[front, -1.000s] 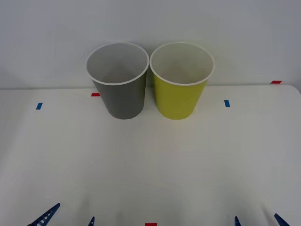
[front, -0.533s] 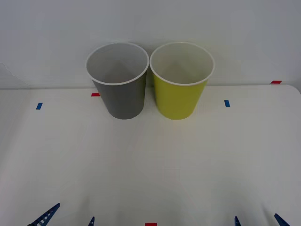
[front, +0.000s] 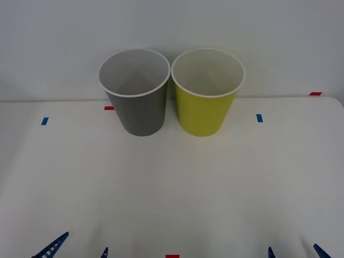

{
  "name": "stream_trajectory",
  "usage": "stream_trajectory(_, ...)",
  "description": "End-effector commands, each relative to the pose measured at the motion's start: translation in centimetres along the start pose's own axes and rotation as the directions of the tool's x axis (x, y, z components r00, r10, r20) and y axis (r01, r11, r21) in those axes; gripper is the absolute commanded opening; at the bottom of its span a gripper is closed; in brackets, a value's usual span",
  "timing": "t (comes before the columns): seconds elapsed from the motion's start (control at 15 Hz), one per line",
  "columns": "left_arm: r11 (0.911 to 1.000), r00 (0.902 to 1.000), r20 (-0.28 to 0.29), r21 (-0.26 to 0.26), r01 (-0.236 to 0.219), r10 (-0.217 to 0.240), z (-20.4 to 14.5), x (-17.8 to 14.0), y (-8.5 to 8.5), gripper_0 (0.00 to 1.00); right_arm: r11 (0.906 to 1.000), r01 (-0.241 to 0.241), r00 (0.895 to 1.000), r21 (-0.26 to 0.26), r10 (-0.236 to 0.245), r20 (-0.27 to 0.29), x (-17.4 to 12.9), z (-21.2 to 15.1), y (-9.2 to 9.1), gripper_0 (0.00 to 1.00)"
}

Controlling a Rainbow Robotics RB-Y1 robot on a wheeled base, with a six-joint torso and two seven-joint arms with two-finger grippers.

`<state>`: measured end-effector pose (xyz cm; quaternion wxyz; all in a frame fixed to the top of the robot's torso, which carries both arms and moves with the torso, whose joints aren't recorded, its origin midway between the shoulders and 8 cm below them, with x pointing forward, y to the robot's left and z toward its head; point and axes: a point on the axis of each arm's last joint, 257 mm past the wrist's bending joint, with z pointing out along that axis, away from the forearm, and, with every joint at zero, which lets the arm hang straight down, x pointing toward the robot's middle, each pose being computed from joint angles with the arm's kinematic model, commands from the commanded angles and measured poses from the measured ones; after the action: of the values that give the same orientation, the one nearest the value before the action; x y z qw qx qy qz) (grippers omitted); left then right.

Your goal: Put cans in the gray bin and PET bottles in the light green bin.

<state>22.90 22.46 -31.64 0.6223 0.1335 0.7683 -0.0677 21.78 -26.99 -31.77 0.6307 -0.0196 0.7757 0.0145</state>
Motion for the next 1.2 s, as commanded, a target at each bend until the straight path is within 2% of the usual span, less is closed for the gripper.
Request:
stream_trajectory(0.07, 1.0, 1.0, 0.0, 0.0, 0.0, 0.0, 0.0, 0.0, 0.0, 1.0, 1.0, 0.0, 1.0, 0.0, 0.0, 0.0, 0.0, 0.0, 0.0, 1.0)
stream_trajectory(1.2, 1.0, 1.0, 0.0, 0.0, 0.0, 0.0, 0.0, 0.0, 0.0, 1.0, 1.0, 0.0, 1.0, 0.0, 0.0, 0.0, 0.0, 0.0, 0.0, 1.0)
